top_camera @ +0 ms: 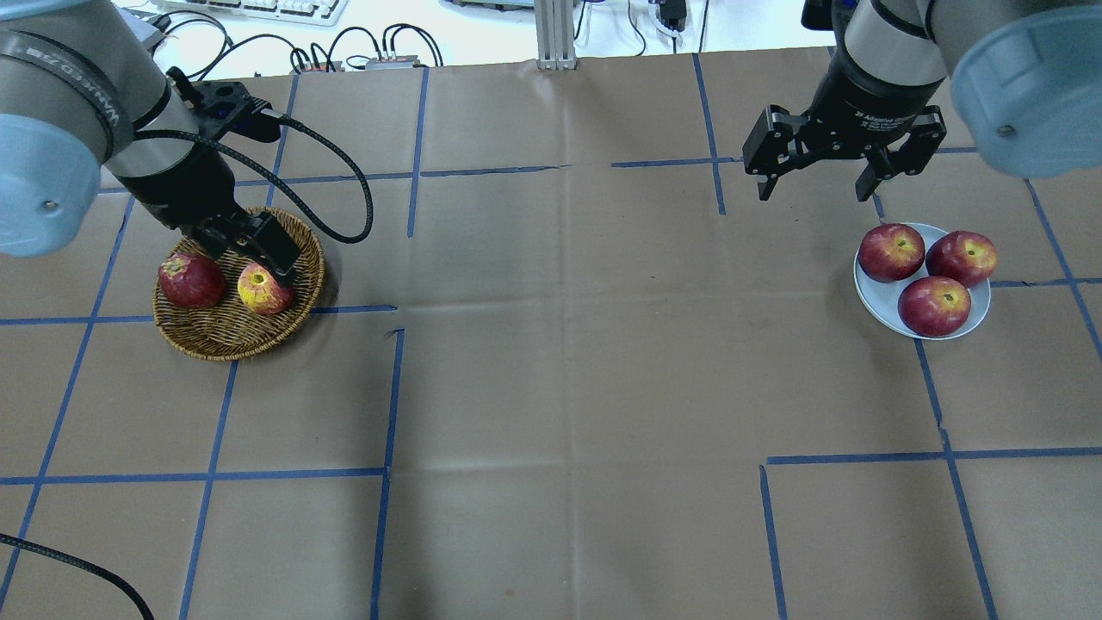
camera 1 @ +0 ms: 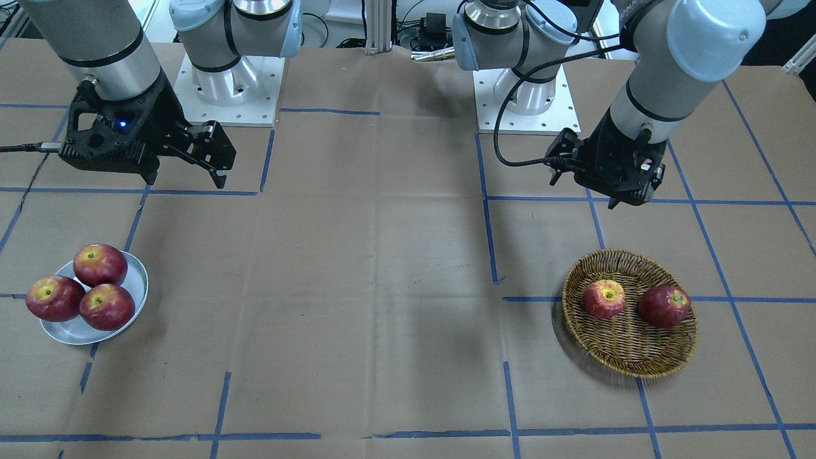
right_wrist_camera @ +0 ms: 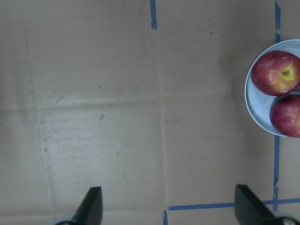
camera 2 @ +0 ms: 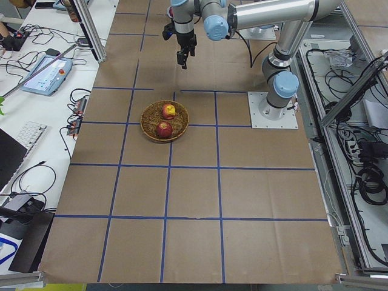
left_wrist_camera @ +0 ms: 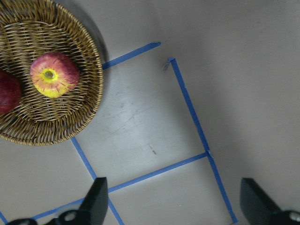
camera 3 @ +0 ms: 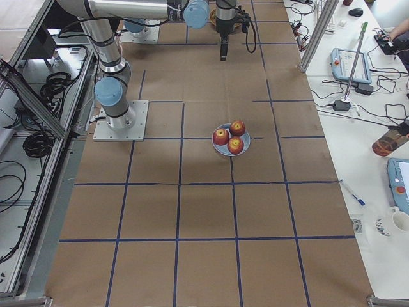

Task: Transfer apple from basket to plate
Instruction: 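Lower the left gripper onto the yellow-topped red apple in the basket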

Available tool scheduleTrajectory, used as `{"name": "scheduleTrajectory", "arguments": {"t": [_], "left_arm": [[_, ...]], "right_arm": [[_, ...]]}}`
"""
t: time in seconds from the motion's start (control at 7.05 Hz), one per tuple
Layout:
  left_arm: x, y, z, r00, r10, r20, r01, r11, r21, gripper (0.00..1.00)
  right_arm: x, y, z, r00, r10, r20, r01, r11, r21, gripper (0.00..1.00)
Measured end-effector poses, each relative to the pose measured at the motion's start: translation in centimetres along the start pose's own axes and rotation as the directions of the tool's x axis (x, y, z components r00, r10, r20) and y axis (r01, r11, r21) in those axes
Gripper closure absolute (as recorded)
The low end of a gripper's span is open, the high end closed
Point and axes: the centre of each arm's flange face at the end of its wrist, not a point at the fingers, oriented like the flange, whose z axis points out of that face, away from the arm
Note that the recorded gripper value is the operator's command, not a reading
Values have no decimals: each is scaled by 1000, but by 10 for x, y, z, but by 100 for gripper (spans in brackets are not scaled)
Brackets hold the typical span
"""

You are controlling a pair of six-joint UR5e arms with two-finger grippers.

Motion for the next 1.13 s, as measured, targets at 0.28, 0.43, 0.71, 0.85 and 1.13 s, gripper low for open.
{"name": "scheduleTrajectory", "arguments": {"t": [0.28, 0.43, 0.71, 0.85, 1.13], "left_arm": [[-45, -23, 39, 988, 152, 18, -152, 988, 19, 1], [-70, -31, 59, 974, 223, 34, -224, 974, 31, 2], [-103, -47, 97, 943, 322, 88, -328, 943, 55, 2], [-114, -44, 115, 935, 339, 105, -347, 936, 61, 2], [-121, -31, 145, 933, 340, 117, -348, 935, 63, 2]], "right_arm": [[0, 0, -2, 1000, 0, -1, 0, 1000, 5, 0], [0, 0, -3, 1000, 0, -1, 0, 1000, 6, 0], [0, 0, -3, 1000, 0, -1, 0, 1000, 8, 0], [0, 0, -3, 1000, 0, -1, 0, 1000, 8, 0], [0, 0, -3, 1000, 0, -1, 0, 1000, 7, 0]]}}
